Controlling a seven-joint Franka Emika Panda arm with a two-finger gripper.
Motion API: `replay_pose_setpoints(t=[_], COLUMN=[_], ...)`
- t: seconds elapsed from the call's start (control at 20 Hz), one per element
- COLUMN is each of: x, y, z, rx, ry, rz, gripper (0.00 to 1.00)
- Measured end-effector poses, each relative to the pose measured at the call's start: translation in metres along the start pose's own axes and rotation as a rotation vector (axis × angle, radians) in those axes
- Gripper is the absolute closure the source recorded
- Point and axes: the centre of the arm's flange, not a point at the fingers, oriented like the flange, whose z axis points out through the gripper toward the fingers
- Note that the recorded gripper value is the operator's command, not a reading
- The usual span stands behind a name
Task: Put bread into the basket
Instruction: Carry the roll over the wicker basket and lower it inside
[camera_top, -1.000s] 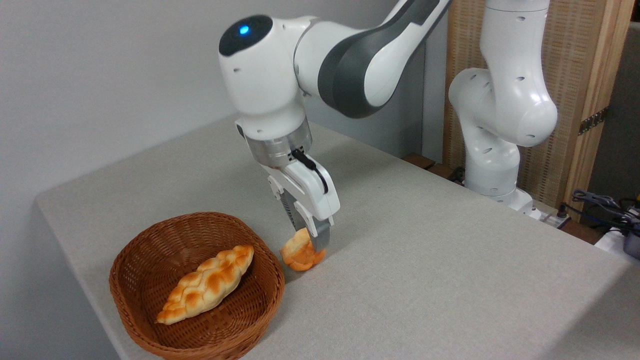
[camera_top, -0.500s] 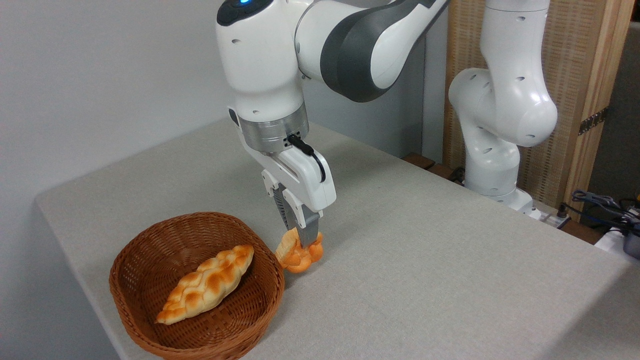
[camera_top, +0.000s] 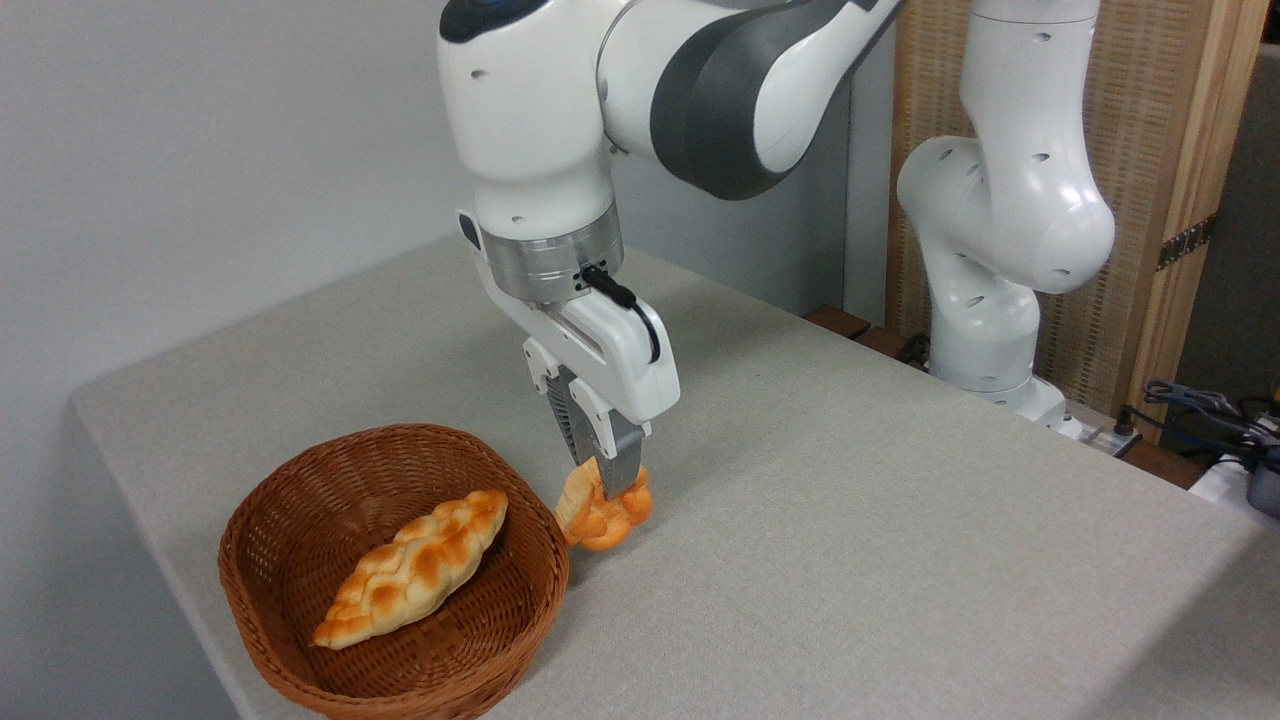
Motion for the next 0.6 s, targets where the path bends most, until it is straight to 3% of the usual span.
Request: replay_pose_setpoints(t=[0.35, 0.6], x=[-0.005, -0.012], y=[-0.01, -0.021], z=[-0.018, -0.037], rx=[0.025, 0.03], ry=[0.027, 0.084], rz=[-0.017, -0.054], gripper=[0.73, 0.73])
